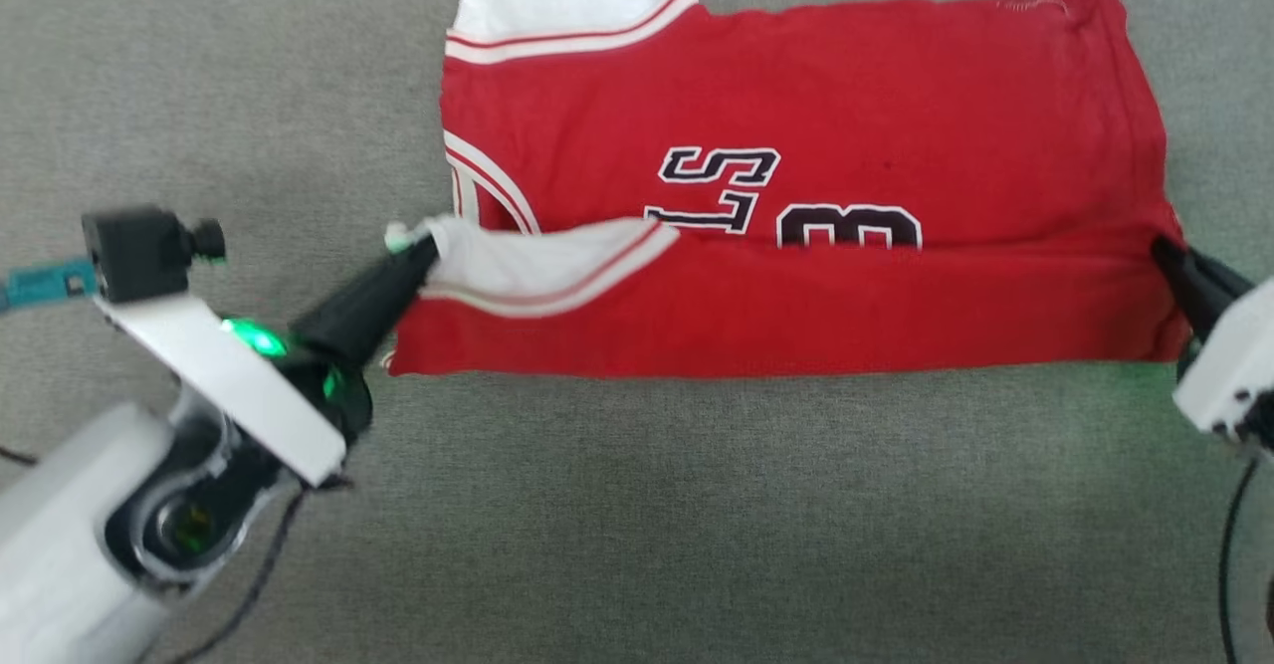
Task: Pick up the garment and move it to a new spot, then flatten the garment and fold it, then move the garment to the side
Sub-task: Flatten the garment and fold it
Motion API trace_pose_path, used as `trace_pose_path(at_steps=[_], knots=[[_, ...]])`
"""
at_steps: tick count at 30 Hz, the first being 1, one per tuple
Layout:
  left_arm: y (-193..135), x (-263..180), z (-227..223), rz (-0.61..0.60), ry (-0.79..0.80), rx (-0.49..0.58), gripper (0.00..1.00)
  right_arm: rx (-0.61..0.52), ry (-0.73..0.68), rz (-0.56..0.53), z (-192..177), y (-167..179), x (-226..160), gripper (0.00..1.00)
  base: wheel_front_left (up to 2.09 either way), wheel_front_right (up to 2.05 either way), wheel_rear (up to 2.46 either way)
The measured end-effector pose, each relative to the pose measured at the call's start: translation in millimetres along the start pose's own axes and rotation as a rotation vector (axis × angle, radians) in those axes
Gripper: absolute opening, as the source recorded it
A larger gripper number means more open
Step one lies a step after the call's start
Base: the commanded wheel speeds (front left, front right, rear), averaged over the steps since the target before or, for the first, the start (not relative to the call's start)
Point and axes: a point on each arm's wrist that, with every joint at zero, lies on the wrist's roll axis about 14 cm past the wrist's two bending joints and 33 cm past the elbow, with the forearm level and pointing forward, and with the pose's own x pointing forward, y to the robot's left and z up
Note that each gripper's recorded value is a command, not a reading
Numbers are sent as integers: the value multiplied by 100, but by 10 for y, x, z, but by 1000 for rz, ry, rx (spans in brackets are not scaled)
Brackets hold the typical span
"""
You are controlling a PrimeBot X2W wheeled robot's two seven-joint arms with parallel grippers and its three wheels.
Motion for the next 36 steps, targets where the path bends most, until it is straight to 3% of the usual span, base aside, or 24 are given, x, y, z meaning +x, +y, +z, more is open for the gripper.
trace_pose_path(at_steps=[11,15,16,18,19,26,29,36], knots=[[554,313,-8,121,-8,-38,0,28,53,-19,-247,-63,477,0,0,0,0],[689,289,-83,159,18,-7,0,18,34,-12,-230,-37,517,0,0,0,0],[701,277,-104,164,25,4,18,10,26,-12,-224,-32,515,1,0,0,0],[699,244,-82,166,24,44,100,-4,0,-9,-175,-18,495,71,0,0,0],[691,222,-40,166,20,66,100,-11,-18,-7,-138,-6,480,100,0,0,0],[596,-16,268,149,66,388,100,-49,-159,2,250,64,263,100,0,0,0],[534,-100,285,145,137,458,100,-56,-205,7,380,97,155,100,0,0,0],[606,-317,-256,175,484,418,100,-57,-231,12,437,134,14,100,0,0,0]])
